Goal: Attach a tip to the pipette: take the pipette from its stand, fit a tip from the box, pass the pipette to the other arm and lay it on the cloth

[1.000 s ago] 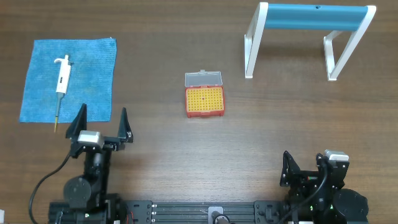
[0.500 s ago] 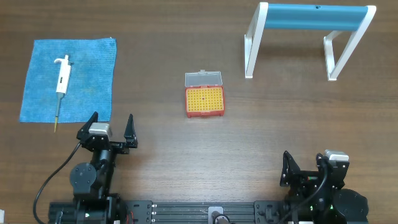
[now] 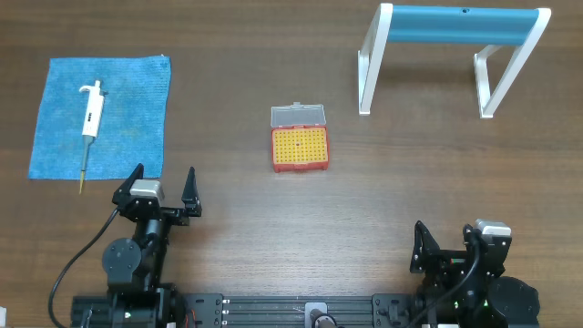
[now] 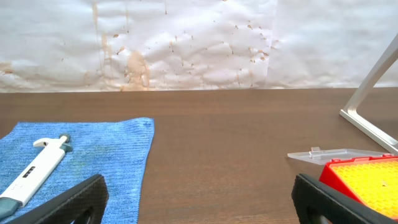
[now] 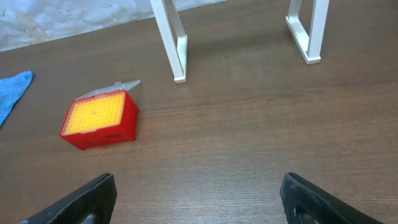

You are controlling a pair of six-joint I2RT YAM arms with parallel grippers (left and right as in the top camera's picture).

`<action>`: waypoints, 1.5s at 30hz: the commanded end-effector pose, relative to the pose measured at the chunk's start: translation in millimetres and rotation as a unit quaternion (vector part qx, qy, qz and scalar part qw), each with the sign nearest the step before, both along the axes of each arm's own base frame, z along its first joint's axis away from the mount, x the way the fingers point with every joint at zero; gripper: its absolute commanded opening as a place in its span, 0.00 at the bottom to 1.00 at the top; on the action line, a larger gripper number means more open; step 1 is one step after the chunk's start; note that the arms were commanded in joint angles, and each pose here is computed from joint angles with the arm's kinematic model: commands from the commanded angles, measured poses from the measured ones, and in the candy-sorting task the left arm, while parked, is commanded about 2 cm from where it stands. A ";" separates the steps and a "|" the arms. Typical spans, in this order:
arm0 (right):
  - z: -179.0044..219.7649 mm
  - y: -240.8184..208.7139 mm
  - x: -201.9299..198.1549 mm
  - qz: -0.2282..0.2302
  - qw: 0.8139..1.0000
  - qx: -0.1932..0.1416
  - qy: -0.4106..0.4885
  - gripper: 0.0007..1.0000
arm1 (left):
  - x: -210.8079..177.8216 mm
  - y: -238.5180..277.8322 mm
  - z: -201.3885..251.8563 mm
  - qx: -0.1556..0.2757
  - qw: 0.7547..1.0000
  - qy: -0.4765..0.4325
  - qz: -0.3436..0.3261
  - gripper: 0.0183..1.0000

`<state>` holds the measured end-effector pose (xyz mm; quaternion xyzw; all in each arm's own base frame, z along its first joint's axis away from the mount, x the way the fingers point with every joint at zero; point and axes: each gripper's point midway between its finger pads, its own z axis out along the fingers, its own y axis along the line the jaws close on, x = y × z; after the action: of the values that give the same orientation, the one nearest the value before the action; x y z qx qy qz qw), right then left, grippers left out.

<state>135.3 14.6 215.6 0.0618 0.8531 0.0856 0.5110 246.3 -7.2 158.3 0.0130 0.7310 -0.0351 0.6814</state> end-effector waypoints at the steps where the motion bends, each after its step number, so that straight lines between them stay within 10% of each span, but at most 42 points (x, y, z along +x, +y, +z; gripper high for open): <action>1: 0.7 -3.8 0.3 -0.014 1.000 0.001 -0.003 0.86 | -0.5 2.4 -0.4 0.002 1.000 0.000 0.008 0.95; 7: 17.7 -10.9 14.9 -0.031 0.998 -0.008 -0.051 0.86 | -0.5 2.4 -0.3 0.002 1.000 0.000 0.008 0.95; 15: 11.9 -25.3 94.7 -0.036 0.969 -0.121 -0.211 0.86 | -0.5 2.4 -0.3 0.002 1.000 0.000 0.008 0.95; 29: -70.8 -22.5 112.7 -0.023 0.976 -0.121 -0.180 0.86 | -0.5 2.4 -0.4 0.002 1.000 0.000 0.008 0.95; 45: -57.7 -21.9 110.8 -0.025 0.970 -0.120 -0.208 0.86 | -0.5 2.4 -0.4 0.002 1.000 0.000 0.008 0.95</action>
<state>246.2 -6.3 159.1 0.0070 0.7320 -0.0122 0.6811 246.2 -6.6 158.5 0.0119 0.7307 -0.0336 0.6817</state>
